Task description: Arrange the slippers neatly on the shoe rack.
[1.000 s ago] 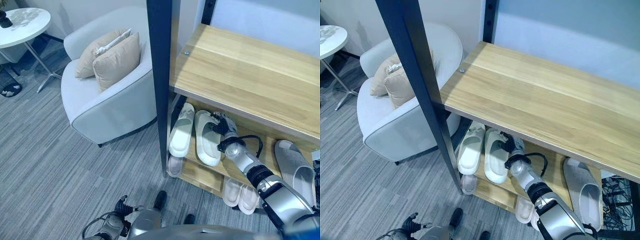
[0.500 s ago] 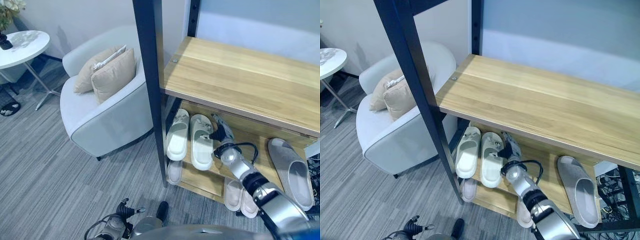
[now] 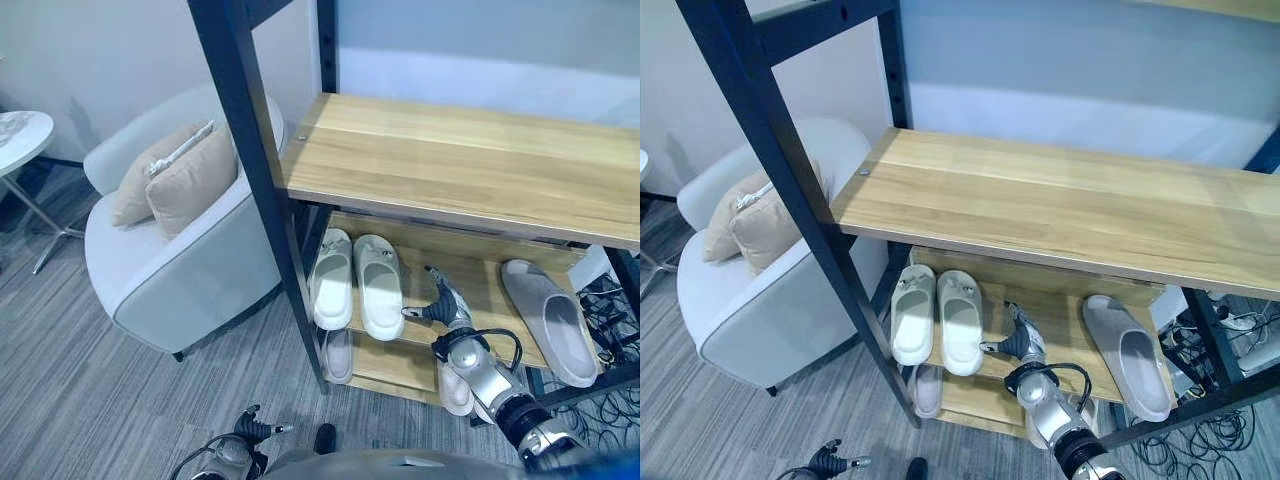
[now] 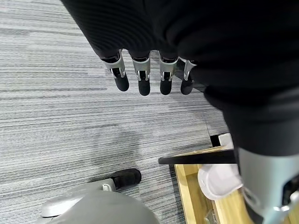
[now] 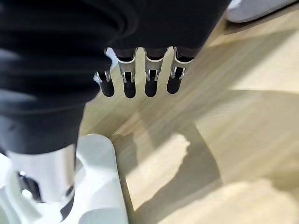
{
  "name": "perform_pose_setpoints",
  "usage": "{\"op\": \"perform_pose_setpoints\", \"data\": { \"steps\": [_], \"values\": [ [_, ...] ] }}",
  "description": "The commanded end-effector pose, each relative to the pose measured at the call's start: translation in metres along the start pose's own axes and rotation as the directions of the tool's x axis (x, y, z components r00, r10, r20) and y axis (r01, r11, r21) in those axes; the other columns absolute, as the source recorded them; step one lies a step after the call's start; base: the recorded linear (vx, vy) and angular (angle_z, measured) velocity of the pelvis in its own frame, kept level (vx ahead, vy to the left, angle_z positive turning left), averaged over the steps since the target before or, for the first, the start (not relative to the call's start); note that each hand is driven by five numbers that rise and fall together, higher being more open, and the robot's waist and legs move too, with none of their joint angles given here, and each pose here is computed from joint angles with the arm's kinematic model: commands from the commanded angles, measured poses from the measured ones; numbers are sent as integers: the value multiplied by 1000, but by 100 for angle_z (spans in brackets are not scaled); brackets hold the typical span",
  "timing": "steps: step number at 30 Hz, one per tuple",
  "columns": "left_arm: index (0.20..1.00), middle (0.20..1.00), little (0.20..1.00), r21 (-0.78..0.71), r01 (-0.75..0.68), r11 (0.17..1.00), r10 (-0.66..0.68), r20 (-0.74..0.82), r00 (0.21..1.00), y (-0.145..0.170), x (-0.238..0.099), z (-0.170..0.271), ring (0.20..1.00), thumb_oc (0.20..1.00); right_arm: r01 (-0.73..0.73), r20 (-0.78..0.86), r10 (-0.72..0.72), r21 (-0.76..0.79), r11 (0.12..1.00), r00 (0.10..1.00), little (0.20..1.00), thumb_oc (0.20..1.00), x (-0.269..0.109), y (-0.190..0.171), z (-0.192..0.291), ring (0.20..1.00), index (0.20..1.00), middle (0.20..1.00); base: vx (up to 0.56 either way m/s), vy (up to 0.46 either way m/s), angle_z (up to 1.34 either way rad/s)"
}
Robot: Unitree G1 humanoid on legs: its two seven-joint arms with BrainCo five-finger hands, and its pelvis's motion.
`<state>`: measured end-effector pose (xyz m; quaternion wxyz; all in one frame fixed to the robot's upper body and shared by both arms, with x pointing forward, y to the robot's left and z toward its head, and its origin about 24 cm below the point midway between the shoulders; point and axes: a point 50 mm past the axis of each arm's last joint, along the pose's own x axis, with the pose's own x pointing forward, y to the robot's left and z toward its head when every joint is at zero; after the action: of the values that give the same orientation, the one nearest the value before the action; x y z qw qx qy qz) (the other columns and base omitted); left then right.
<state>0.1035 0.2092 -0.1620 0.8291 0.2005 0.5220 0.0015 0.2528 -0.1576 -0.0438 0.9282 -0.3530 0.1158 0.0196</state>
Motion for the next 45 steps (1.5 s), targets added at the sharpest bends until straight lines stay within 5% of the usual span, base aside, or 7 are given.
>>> {"op": "perform_pose_setpoints", "data": {
  "steps": [1, 45],
  "values": [
    [1000, 1000, 1000, -15, 91, 996, -91, 12, 996, -33, -1, 16, 1000, 1000, 49, 154, -61, 77, 996, 986, 1000, 1000, 11, -19, 32, 1000, 1000, 1000, -12, 2, -4],
    [1000, 1000, 1000, -6, 110, 994, -110, 29, 994, -32, -1, 17, 1000, 1000, -246, 303, 160, 273, 930, 939, 1000, 1000, -38, 11, 51, 1000, 1000, 1000, -1, 0, -1]
  ]
}}
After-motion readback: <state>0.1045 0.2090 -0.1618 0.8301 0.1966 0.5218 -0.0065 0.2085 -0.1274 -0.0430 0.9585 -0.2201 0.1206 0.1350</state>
